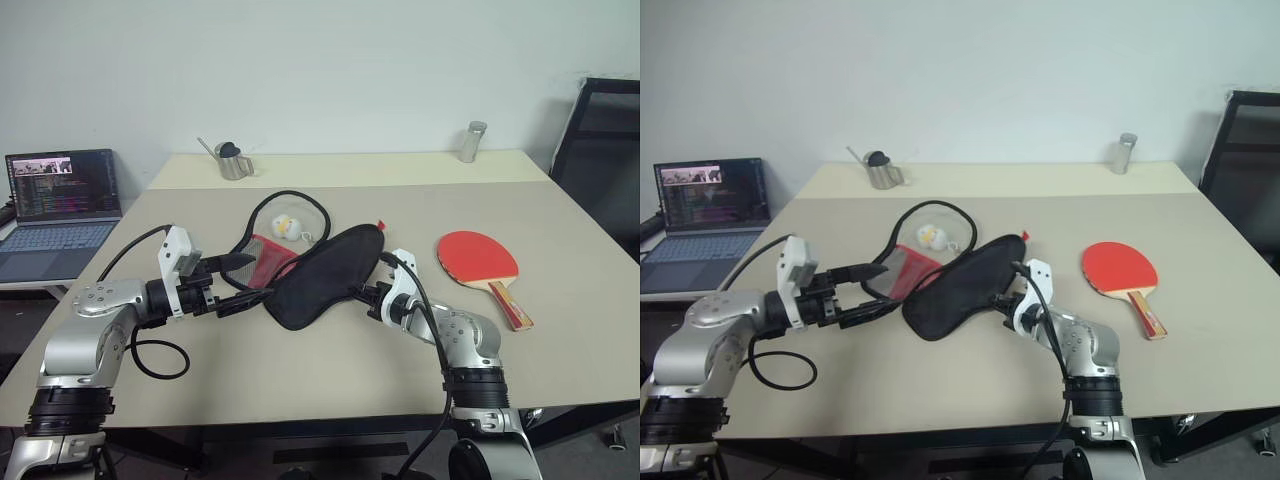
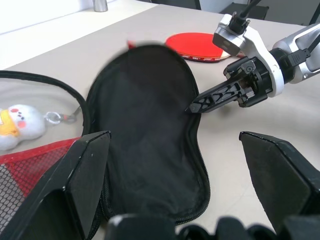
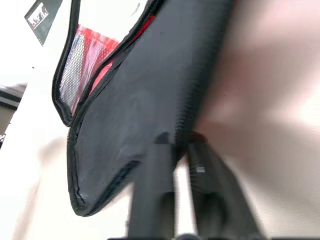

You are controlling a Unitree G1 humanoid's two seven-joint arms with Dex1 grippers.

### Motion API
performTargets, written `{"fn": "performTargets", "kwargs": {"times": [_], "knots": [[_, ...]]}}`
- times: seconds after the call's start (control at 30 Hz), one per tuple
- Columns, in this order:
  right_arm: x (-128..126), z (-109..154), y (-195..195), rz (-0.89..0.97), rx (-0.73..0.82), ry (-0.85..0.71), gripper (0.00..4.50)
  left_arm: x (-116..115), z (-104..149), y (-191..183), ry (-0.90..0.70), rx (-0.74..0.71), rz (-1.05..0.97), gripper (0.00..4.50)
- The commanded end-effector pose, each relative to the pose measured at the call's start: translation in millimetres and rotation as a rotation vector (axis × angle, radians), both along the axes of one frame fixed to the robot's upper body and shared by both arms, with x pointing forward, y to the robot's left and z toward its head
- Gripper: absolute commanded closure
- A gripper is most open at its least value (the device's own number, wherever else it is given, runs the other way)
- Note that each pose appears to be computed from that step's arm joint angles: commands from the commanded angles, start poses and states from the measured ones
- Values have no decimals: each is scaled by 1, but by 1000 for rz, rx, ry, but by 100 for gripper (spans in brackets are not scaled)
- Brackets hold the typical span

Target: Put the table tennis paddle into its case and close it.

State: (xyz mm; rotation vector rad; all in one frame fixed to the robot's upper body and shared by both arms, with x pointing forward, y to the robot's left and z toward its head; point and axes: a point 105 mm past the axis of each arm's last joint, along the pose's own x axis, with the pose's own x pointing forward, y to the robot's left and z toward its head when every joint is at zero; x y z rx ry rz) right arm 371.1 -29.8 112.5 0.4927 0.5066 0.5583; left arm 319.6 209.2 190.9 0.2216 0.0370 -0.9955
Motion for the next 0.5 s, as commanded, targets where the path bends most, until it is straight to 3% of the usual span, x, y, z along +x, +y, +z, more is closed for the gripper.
{"fn": "performTargets", "kwargs": {"times": [0.03, 0.3, 0.5], "knots": [[4, 11, -3, -16, 29, -27, 445, -2, 10, -1, -50, 11, -4, 0], [3, 18, -36, 8, -2, -4, 445, -7, 8, -4, -51, 10, -7, 0], [-7, 17, -74, 82, -123, 46, 445, -8, 6, -8, -49, 3, -12, 0]]}}
